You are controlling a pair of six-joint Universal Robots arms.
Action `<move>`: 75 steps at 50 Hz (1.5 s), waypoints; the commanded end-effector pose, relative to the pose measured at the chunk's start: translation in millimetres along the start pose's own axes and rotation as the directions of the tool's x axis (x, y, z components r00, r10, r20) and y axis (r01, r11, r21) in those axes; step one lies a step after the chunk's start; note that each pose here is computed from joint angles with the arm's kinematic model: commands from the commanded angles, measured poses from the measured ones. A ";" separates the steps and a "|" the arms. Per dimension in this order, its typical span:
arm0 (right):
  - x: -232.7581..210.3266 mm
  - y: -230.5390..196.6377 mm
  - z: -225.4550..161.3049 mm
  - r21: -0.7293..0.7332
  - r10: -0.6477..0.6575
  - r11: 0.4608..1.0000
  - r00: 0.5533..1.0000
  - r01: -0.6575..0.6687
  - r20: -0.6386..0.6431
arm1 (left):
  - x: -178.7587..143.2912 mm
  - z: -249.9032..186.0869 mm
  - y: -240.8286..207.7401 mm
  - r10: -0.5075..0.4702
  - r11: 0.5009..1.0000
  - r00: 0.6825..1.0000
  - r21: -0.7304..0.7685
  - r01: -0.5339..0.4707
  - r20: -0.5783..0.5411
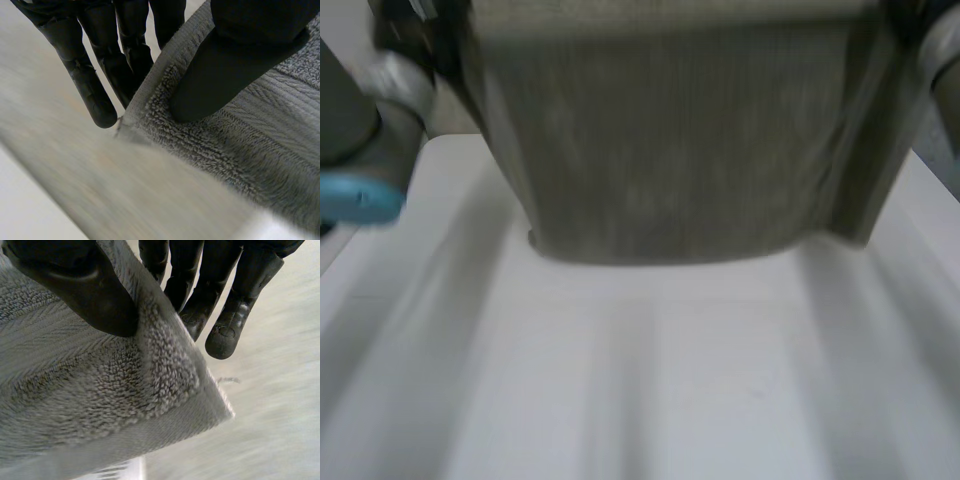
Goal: Fold the towel.
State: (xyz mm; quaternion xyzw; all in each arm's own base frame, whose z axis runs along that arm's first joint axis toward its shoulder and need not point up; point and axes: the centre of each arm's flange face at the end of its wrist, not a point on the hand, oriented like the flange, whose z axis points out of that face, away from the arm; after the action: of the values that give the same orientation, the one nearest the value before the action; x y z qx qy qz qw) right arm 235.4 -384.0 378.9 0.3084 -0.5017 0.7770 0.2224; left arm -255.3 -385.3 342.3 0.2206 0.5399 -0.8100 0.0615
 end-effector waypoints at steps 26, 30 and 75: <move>-149.4 98.2 -115.6 -0.305 0.238 0.948 0.847 -0.096 0.474 | 70.5 -114.1 145.2 -0.139 0.942 0.981 -0.324 0.088 -0.137; -164.1 113.8 -131.8 -0.355 0.253 0.932 0.833 -0.073 0.492 | 77.6 -129.7 157.4 -0.083 0.938 0.980 -0.345 0.016 -0.179; -155.1 147.2 -161.6 -0.599 0.603 0.699 0.772 -0.391 0.201 | 49.2 -125.3 154.2 -0.034 0.941 0.992 -0.338 -0.008 -0.118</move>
State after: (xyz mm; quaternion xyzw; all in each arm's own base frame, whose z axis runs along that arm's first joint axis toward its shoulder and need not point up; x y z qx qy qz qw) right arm 206.0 -293.7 136.2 0.2310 -0.7987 0.5550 -0.0278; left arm -210.6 -328.5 150.6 0.2525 0.6753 -0.6904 0.0597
